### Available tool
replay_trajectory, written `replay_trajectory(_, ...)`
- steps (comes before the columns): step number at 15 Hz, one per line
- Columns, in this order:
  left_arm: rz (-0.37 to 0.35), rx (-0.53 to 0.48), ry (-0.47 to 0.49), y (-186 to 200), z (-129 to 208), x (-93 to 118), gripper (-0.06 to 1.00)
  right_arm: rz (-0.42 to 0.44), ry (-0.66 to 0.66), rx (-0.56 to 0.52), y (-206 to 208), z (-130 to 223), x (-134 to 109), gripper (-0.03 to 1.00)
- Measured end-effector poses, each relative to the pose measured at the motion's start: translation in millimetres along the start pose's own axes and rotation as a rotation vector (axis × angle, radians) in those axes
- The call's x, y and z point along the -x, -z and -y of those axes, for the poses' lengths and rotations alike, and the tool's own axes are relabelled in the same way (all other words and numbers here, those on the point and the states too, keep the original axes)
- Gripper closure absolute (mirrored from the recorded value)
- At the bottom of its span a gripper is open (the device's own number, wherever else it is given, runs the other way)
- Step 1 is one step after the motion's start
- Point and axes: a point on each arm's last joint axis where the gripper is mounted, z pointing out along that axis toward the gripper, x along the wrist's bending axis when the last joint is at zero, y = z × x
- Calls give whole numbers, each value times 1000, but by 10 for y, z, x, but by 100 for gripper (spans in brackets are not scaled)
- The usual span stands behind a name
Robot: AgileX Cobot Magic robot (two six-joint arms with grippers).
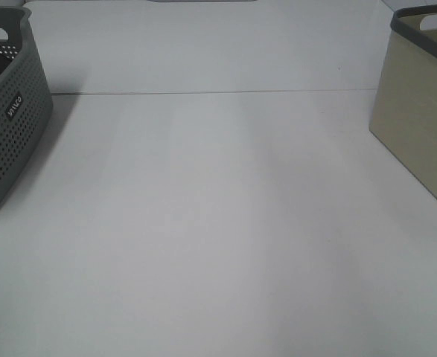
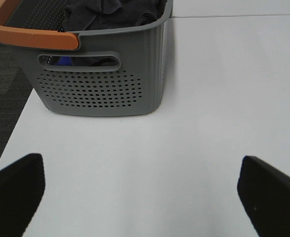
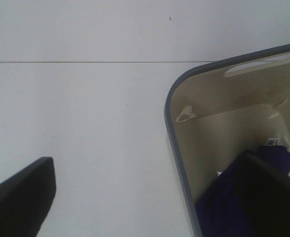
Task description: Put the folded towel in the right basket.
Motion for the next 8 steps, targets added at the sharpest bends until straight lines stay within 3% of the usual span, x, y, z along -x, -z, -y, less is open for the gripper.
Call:
replay_trajectory(4,0,0,0,0,0,0,-5,-2,0,58,848,313,32,2)
replay_trajectory(5,0,0,0,0,0,0,-5,-1,13,47,1154,642,55,2)
replay_trajectory(8,0,0,0,0,0,0,-5,-2,19,63,1549,1372,103,2)
